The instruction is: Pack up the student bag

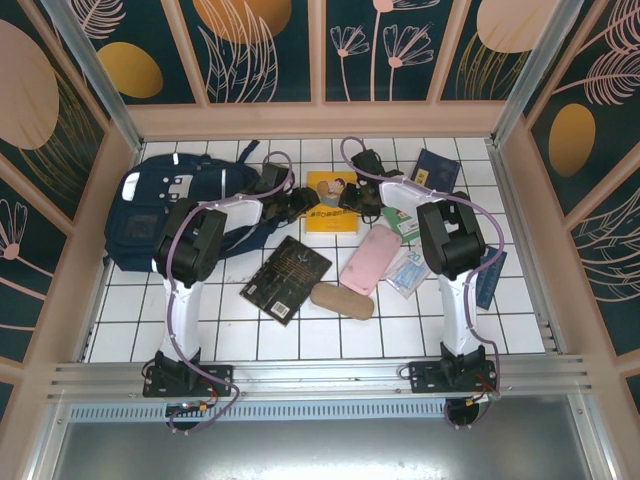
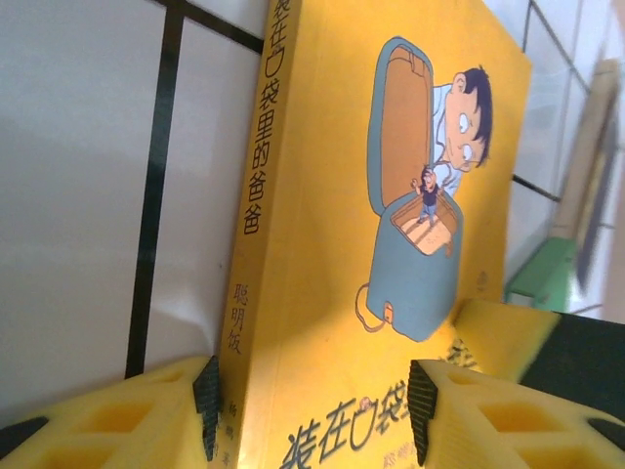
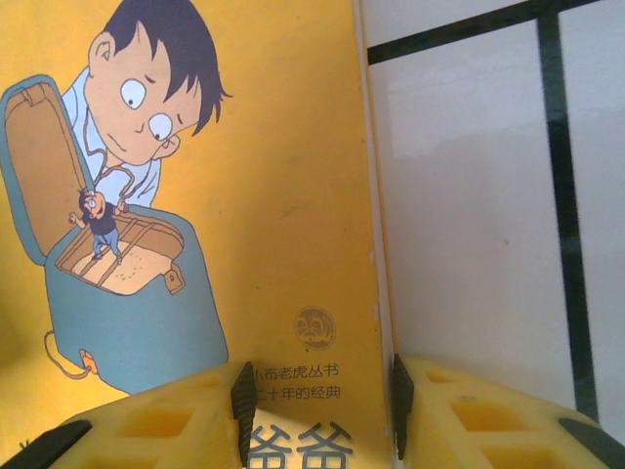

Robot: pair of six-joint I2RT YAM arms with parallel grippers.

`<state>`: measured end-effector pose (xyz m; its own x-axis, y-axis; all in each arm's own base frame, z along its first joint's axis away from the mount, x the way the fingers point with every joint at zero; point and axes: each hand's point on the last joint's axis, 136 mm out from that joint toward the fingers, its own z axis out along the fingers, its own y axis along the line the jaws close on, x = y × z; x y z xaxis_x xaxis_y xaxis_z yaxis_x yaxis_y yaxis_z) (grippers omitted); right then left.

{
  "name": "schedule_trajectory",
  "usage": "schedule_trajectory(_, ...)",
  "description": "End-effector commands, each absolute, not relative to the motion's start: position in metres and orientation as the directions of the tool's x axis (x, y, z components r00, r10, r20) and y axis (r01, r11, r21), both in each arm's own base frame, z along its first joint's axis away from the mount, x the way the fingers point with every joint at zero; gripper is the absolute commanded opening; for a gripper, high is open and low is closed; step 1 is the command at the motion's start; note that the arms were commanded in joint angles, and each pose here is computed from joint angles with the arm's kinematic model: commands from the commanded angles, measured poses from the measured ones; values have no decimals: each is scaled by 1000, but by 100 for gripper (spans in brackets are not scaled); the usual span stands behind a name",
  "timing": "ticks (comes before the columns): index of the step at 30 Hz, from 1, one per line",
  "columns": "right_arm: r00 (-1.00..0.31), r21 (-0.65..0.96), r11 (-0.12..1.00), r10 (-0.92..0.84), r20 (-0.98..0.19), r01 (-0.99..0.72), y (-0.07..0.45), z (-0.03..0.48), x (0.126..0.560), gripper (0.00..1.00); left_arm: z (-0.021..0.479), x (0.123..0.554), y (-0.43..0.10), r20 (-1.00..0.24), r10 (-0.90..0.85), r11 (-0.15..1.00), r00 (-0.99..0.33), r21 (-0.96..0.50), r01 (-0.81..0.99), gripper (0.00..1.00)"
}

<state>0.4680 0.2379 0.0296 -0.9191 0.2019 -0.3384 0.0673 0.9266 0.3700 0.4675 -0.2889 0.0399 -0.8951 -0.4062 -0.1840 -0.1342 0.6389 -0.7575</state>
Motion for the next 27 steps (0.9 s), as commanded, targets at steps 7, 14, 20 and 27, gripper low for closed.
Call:
schedule_trajectory(7,-951,477,878,185,-249,46,264,25,448,43,134,449,-350,-169,-282,269,-944,-959,91,53)
schedule_trajectory(14,-947,486,872,195,-254,49,261,30,449,43,100,451,-345,-165,-266,383,-950,-922,52,52)
schedule_trajectory(20,-942,483,874,204,-268,52,255,37,451,44,75,449,-333,-185,-252,515,-950,-856,30,41)
schedule_trajectory(27,-908,555,831,258,-330,34,244,77,455,64,96,450,-332,-203,-267,491,-942,-870,48,4)
